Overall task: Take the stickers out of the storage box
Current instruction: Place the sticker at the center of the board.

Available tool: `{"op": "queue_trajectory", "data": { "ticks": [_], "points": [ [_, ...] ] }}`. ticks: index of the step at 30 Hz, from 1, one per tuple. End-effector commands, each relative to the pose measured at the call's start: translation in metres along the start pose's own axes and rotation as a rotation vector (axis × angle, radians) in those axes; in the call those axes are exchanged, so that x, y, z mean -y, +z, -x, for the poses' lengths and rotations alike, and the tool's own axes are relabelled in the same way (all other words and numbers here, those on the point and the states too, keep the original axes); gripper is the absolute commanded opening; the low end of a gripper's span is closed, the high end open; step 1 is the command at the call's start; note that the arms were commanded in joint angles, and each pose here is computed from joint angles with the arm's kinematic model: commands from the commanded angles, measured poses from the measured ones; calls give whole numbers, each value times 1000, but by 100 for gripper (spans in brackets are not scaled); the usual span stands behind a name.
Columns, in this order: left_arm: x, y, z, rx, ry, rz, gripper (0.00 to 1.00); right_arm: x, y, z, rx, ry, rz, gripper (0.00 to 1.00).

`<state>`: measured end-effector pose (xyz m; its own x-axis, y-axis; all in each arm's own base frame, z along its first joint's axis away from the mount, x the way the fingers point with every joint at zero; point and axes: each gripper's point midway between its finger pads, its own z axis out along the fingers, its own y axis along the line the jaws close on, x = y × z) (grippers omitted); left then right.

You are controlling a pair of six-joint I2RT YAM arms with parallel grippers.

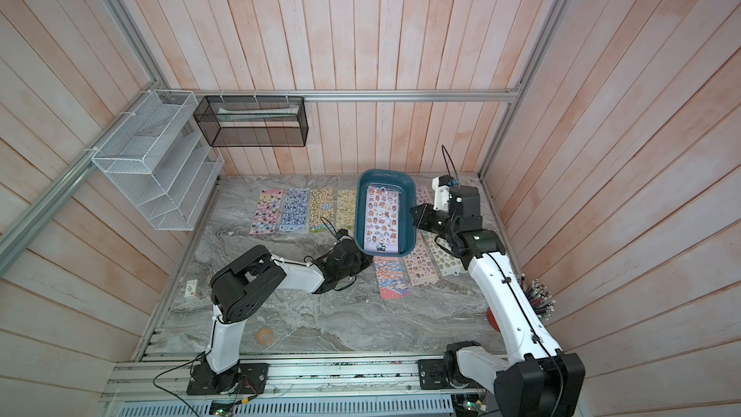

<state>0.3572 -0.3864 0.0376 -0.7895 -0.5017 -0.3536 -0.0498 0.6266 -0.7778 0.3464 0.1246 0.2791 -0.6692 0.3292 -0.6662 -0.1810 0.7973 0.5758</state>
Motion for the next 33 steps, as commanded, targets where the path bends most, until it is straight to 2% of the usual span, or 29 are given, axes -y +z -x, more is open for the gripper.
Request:
{"op": "queue_trajectory", "data": {
  "ticks": [1, 7, 26, 33],
  "points": [
    [-11, -10, 11, 27, 2, 29, 0, -8, -5, 5, 23, -10, 38, 0],
    [-10, 2, 6, -9, 2, 18, 0, -9, -3, 5, 18, -7, 40, 0],
    [-6, 16, -1, -15, -6, 27, 0, -9, -4, 5, 14, -9, 40, 0],
    [-4, 14, -2, -14, -1, 23, 27, -9, -5, 4, 15, -7, 40, 0]
  ]
}}
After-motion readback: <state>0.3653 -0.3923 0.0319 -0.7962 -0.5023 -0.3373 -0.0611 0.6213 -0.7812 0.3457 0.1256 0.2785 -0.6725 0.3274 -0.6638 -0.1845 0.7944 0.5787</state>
